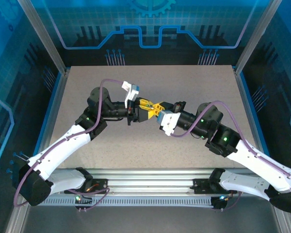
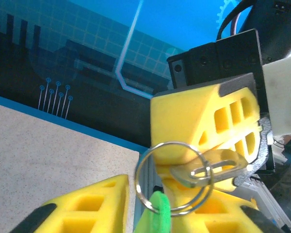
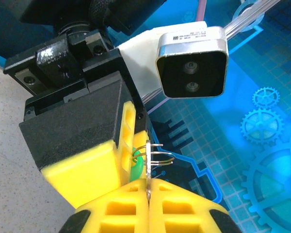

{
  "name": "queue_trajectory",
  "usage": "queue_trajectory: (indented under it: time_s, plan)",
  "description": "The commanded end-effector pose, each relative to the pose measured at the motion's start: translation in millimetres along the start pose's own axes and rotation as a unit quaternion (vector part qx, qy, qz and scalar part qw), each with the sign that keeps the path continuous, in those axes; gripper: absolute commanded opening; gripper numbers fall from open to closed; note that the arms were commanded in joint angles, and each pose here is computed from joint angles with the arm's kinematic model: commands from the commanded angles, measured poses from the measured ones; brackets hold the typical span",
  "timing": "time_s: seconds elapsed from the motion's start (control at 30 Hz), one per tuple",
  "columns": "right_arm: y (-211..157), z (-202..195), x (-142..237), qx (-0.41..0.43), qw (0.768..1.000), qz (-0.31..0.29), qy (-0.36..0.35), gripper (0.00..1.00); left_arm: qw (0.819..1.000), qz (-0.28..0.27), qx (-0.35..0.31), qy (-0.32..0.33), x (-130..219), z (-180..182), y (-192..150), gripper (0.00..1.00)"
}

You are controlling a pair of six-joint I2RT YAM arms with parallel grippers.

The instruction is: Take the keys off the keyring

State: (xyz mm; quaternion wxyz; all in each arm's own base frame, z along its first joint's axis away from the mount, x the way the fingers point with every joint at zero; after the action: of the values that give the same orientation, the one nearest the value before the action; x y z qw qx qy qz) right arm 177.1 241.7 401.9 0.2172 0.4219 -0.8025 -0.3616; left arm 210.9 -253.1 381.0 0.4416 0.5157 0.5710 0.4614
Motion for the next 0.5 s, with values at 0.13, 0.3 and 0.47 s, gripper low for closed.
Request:
queue_trajectory:
  time_s: [0.13,0.3,0.47]
  plan:
    - [-10.8,4.7,-14.4,-0.028,0.999,0.011,0.022,0.0,0.995,-0.019,-0.057,-0.074,-0.9,-37.0,10.2,0.45]
    - [-10.3,-0.5,-13.8,-0.038,0.999,0.004,0.014,0.0,0.995,-0.019,-0.067,-0.073,1.7,-40.3,8.3,0.53]
    - [-11.1,-0.2,-14.7,-0.038,0.999,0.006,0.015,0.0,0.993,-0.019,-0.092,-0.065,2.4,-44.0,5.6,0.57]
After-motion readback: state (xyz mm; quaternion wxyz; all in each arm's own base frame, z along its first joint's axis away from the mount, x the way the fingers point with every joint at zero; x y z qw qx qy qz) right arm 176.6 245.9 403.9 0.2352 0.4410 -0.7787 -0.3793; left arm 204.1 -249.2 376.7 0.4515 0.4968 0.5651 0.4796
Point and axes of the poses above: each hand's point on the last joint's axis, 136 mm out from that joint toward the fingers, its own x axis back along the fingers, its own z axis along the line the jaws close on, y = z × x, the point moved 5 cm from there along x, back along the fingers, and after that the axes turned 10 degrees about -x, right-handed, at the moved point
